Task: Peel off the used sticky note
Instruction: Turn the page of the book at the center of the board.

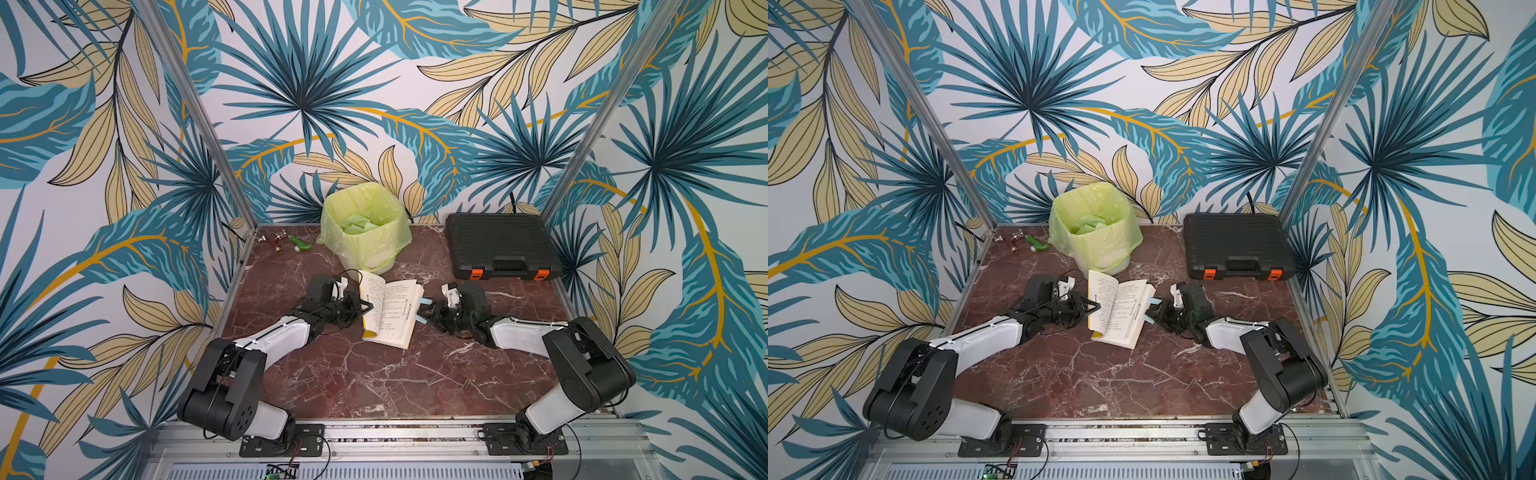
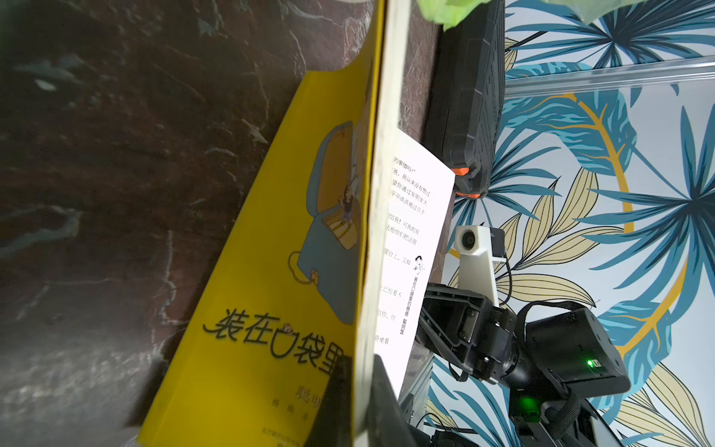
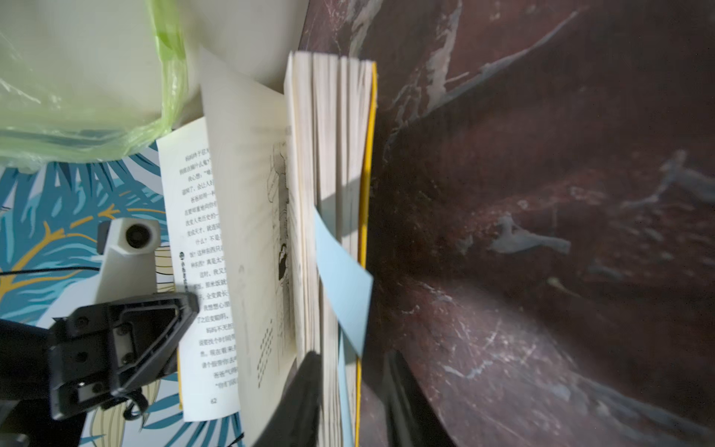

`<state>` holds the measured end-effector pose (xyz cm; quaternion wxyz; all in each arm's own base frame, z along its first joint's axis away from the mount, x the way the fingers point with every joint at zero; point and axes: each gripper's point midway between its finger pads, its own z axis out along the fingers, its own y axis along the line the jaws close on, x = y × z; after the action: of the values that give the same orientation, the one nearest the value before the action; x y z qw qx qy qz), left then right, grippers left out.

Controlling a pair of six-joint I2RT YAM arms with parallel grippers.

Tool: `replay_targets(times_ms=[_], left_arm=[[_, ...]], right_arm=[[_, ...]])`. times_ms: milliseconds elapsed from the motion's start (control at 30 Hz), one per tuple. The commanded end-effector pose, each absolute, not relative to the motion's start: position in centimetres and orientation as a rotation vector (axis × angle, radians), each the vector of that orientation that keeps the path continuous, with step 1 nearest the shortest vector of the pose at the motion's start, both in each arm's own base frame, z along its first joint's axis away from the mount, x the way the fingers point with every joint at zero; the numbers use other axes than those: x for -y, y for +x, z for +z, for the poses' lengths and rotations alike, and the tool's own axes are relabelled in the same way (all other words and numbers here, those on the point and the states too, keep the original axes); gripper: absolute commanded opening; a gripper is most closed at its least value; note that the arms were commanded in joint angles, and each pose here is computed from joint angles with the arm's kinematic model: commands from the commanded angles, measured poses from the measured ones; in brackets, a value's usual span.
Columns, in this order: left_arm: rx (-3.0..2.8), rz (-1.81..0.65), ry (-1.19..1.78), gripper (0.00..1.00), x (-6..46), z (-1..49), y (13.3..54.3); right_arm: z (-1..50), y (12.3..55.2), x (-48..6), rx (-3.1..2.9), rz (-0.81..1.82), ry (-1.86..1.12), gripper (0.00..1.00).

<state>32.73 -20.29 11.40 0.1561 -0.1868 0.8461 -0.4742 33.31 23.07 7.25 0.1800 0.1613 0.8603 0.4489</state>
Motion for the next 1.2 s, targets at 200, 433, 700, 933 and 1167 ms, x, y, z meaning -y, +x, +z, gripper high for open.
replay_targets(times_ms=[200,433,700,933,1167], left_arm=[[-2.498,-1.271,-0.617,0.00,18.8,8.1,32.0],[-2.494,-1.273,-0.627,0.00,18.6,8.0,31.9],[-2.496,-1.273,-0.635,0.00,18.4,7.7,31.8],[-2.497,-1.277,-0.637,0.00,18.1,7.5,31.7],[-2.493,-1.282,-0.640,0.00,18.0,7.5,31.6]], right_arm=[[7.5,32.6,-24.1,-2.427,1.324,0.409,0.12],[7.0,32.0,-24.3,-2.469,1.288,0.376,0.21],[7.7,32.5,-23.5,-2.457,1.203,0.337,0.33],[9.4,35.4,-21.8,-2.374,1.178,0.369,0.50],[10.3,38.1,-22.2,-2.335,1.210,0.359,0.43]])
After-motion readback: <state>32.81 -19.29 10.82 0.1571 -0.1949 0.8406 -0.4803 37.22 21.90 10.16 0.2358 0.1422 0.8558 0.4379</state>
